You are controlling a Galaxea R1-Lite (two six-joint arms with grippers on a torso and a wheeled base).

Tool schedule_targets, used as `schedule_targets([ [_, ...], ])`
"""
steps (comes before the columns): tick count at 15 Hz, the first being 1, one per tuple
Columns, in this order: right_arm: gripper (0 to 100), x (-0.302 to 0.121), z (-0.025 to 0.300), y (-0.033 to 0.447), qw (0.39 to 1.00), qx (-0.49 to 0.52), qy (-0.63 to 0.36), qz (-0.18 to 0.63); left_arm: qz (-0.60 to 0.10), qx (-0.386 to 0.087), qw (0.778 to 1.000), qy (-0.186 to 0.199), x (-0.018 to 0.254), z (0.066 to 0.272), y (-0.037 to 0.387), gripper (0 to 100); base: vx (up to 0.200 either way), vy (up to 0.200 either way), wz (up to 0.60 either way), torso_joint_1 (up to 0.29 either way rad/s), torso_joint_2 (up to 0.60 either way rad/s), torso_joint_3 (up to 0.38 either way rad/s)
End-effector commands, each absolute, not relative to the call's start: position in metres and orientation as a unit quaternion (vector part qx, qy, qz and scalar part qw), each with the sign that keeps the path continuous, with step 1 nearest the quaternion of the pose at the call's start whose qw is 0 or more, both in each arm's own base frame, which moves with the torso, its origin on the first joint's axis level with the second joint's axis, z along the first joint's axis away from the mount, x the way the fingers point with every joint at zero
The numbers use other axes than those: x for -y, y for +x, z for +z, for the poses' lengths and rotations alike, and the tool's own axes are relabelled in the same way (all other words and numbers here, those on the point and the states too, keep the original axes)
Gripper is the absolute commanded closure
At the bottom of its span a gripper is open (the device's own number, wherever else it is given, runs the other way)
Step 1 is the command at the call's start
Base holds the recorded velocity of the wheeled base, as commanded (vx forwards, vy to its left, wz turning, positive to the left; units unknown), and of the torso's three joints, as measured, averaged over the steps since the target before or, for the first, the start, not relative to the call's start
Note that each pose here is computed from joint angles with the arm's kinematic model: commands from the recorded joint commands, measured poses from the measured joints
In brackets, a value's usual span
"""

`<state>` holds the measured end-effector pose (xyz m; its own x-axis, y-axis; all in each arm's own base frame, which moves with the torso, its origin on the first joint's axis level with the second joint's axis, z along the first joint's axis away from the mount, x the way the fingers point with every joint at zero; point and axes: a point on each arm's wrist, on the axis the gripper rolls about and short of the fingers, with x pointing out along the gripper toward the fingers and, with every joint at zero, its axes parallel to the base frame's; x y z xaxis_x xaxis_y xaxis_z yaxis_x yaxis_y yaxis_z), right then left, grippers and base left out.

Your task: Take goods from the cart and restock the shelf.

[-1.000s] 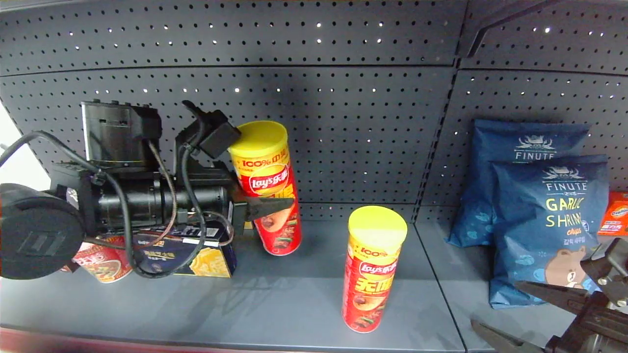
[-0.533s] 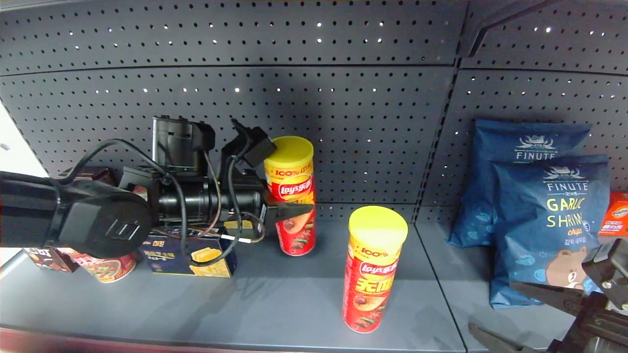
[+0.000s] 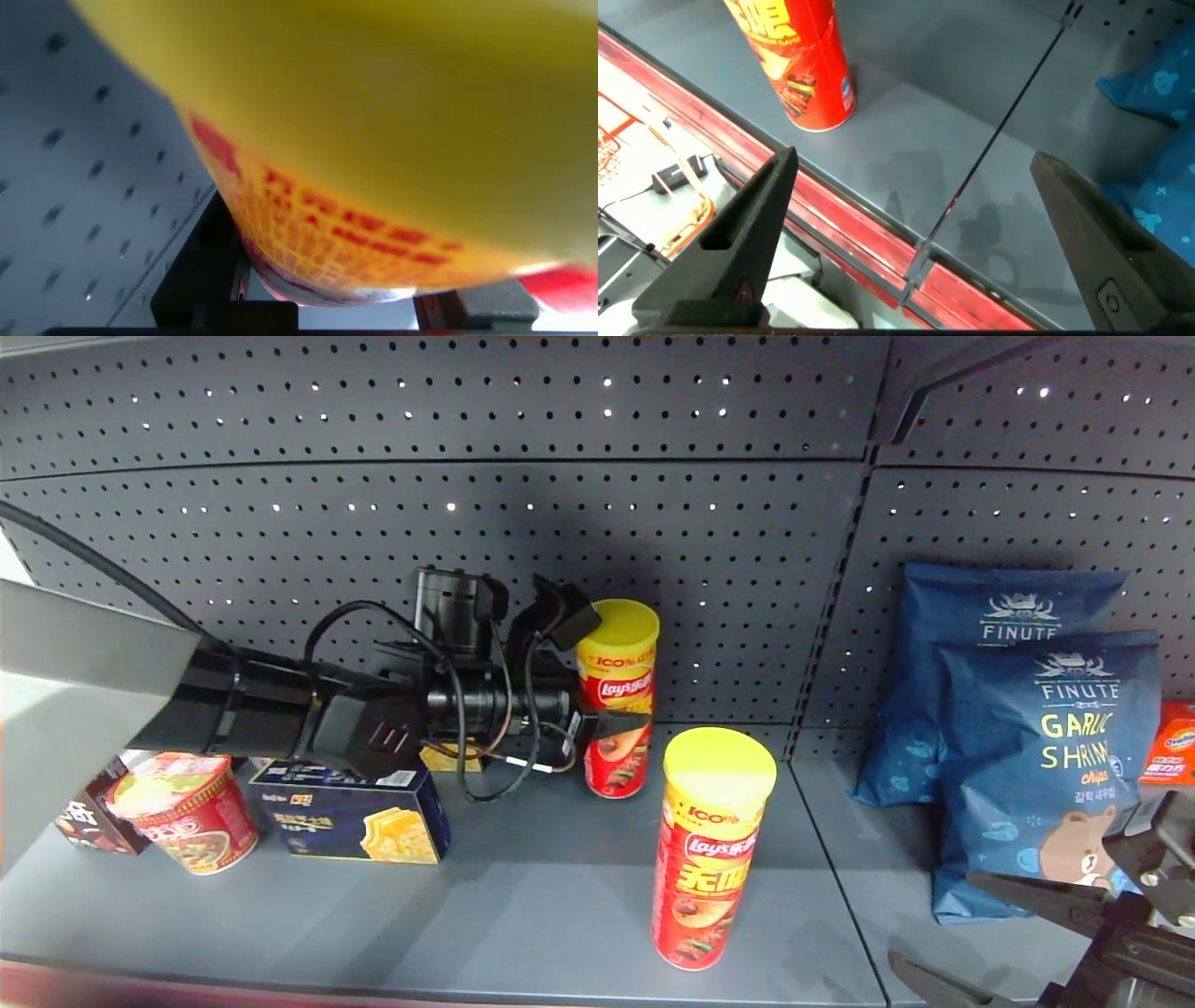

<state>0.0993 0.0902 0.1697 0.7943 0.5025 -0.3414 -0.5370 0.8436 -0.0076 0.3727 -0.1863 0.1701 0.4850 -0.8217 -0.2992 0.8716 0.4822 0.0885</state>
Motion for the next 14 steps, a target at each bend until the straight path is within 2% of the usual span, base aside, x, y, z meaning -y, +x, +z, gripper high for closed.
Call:
schedule_targets([
  [1,0,-0.092,0.169,0.101,0.945,-0.168,-0.054,0.275,-0.506,-0.109,0.848,0.113,0.205,0.156,0.387,100,0.0,0.0,0.0,0.0,0.0,0.0],
  [5,0,-0.093,0.168,0.102,0.944,-0.172,-0.055,0.275,-0.518,-0.102,0.842,0.114,0.224,0.151,0.396,100,0.0,0.0,0.0,0.0,0.0,0.0],
  [9,0,-0.094,0.168,0.103,0.944,-0.173,-0.056,0.275,-0.522,-0.11,0.838,0.114,0.231,0.138,0.401,100,0.0,0.0,0.0,0.0,0.0,0.0],
  [14,0,-0.094,0.167,0.103,0.942,-0.174,-0.055,0.281,-0.522,-0.106,0.838,0.115,0.237,0.133,0.409,100,0.0,0.0,0.0,0.0,0.0,0.0],
])
